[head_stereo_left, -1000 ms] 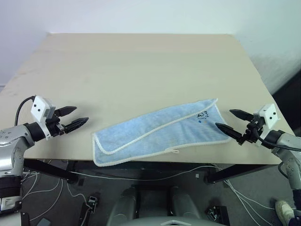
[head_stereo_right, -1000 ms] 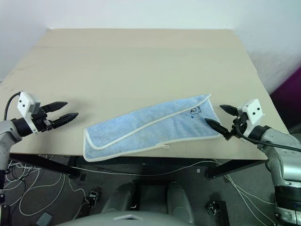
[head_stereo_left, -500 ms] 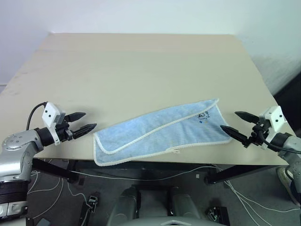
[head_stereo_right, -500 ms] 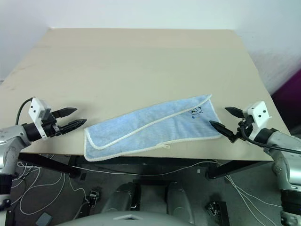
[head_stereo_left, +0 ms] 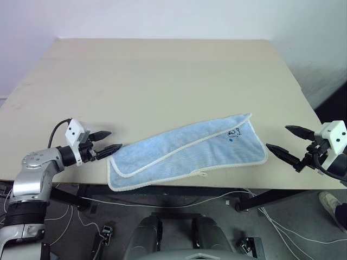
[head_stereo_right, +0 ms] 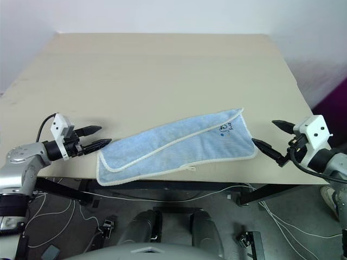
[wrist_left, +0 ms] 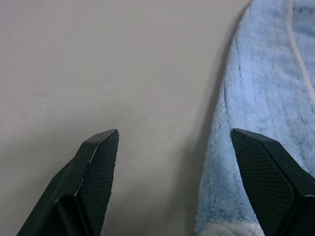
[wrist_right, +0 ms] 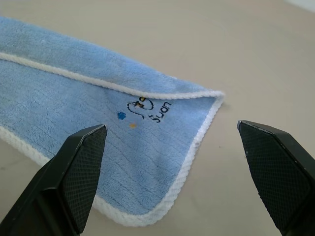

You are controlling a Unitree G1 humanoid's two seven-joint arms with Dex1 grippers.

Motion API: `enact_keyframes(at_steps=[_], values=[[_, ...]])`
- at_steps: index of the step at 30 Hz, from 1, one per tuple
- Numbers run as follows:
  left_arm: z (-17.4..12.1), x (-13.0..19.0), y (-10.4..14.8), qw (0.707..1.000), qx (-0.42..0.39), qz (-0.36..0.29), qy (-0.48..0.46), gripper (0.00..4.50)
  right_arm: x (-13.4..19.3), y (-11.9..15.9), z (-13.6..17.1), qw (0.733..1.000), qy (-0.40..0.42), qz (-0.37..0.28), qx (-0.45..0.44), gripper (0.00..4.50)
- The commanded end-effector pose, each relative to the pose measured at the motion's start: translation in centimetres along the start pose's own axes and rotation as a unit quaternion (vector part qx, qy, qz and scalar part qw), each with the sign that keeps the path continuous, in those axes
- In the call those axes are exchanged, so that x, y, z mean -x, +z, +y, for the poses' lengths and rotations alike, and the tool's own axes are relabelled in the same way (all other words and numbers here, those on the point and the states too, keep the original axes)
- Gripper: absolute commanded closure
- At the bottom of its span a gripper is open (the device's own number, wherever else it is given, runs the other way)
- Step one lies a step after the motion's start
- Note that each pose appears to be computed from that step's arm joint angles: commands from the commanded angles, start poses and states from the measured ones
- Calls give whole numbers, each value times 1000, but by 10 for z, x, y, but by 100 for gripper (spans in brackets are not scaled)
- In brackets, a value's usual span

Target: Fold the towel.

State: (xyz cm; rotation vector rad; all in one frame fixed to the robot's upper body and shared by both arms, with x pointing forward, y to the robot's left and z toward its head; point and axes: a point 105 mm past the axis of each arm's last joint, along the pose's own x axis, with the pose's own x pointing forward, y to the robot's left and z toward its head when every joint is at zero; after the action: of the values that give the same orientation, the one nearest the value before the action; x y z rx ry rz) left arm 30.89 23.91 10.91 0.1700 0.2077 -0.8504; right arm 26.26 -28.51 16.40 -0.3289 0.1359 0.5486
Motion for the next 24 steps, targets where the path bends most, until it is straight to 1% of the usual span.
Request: enact_keyframes(at_steps=[1,2,3,5,7,9,11,13,17,21,24], values=[[-18,4,13,995,-57,12,-78,17,-3,11,2,1000,2,-18,10,0],[-22,5,14,993,-69,18,-97,3,-4,10,3,1000,4,-18,8,0],[-24,6,16,989,-94,25,-108,3,-6,9,5,1000,7,-19,5,0],[-27,7,19,985,-116,32,-126,3,-9,8,7,1000,12,-20,2,0],[-26,8,26,977,-165,35,-131,3,-12,6,9,1000,15,-21,-2,0],[-29,11,26,961,-217,59,-160,3,-16,5,11,1000,20,-22,-5,0],[-34,16,19,941,-260,89,-197,3,-19,4,13,999,23,-23,-8,0],[-38,20,15,924,-292,107,-224,3,-21,3,14,999,24,-24,-9,0],[-46,21,16,902,-321,107,-270,3,-23,3,16,999,28,-26,-12,0],[-48,16,9,877,-359,120,-295,3,-23,3,19,999,29,-27,-15,0],[-46,12,5,874,-370,118,-293,3,-23,2,20,999,27,-27,-17,0]])
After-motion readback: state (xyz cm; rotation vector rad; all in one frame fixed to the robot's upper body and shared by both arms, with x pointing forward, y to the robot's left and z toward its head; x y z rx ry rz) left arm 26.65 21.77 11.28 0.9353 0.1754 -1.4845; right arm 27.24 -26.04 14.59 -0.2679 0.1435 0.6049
